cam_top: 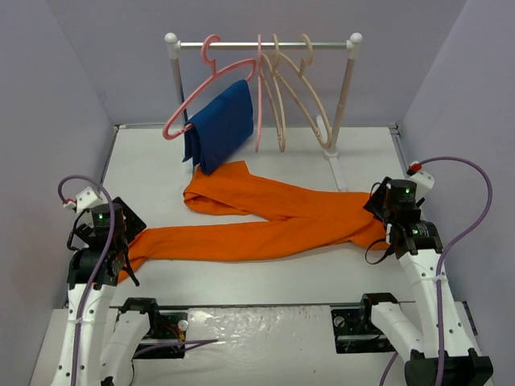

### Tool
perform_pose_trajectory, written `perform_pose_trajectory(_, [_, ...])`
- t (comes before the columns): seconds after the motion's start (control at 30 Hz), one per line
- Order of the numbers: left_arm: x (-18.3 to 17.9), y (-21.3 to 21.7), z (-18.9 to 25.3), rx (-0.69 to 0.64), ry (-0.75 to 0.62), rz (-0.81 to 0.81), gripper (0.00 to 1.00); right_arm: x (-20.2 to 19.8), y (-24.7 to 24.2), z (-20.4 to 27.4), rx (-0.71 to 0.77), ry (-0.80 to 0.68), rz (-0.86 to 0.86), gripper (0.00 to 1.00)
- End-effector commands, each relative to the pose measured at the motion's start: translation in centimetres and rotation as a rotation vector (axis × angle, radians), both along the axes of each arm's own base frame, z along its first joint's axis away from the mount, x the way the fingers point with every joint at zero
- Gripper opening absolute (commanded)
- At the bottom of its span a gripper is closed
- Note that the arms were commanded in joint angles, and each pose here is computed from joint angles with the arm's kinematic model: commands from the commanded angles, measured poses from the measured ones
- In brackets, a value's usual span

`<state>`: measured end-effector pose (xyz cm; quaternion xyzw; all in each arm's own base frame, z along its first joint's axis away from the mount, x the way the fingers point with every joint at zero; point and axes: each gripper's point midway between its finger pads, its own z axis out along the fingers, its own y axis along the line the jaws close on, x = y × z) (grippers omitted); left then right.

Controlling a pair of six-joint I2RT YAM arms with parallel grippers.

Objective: Place the trousers on the hanger
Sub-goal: Flatten out the trousers at the center of the board.

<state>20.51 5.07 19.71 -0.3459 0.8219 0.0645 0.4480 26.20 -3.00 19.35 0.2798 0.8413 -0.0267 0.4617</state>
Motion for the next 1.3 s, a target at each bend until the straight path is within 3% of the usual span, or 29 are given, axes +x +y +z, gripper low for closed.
perform_pose_trajectory(0.0, [2.4,-2.7,-0.2,-0.044,0.021,-0.199,0.71,2.3,1.3,2.2,-0.013,-0.047,0.101,0.55])
perform_pose_trajectory(0.17, [3.7,-3.8,-0.9,-0.069,0.037,-0.264,0.75,3.4,5.6,1.2,-0.001,-0.030,0.246,0.55])
perform_pose_trajectory(0.3, [6.3,-7.3,-1.2,-0.180,-0.039,-0.406,0.76,4.0,9.3,-1.1,0.034,-0.001,0.356,0.55])
perform_pose_trajectory(0.47, [10.5,-11.0,-2.3,-0.303,-0.136,-0.421,0.76,4.4,11.8,-2.1,0.118,-0.036,0.453,0.55])
perform_pose_trajectory(0.8, [18.3,-13.3,-7.5,-0.247,-0.091,-0.384,0.76,4.9,12.7,-5.0,0.146,0.002,0.479,0.56])
perform_pose_trajectory(1.17, [22.2,-13.9,-11.7,-0.239,-0.078,-0.378,0.75,5.1,14.5,-8.4,0.185,0.046,0.533,0.57])
perform_pose_trajectory(1.27, [22.5,-13.6,-13.1,-0.229,-0.048,-0.356,0.67,5.0,14.7,-8.8,0.191,0.049,0.539,0.57])
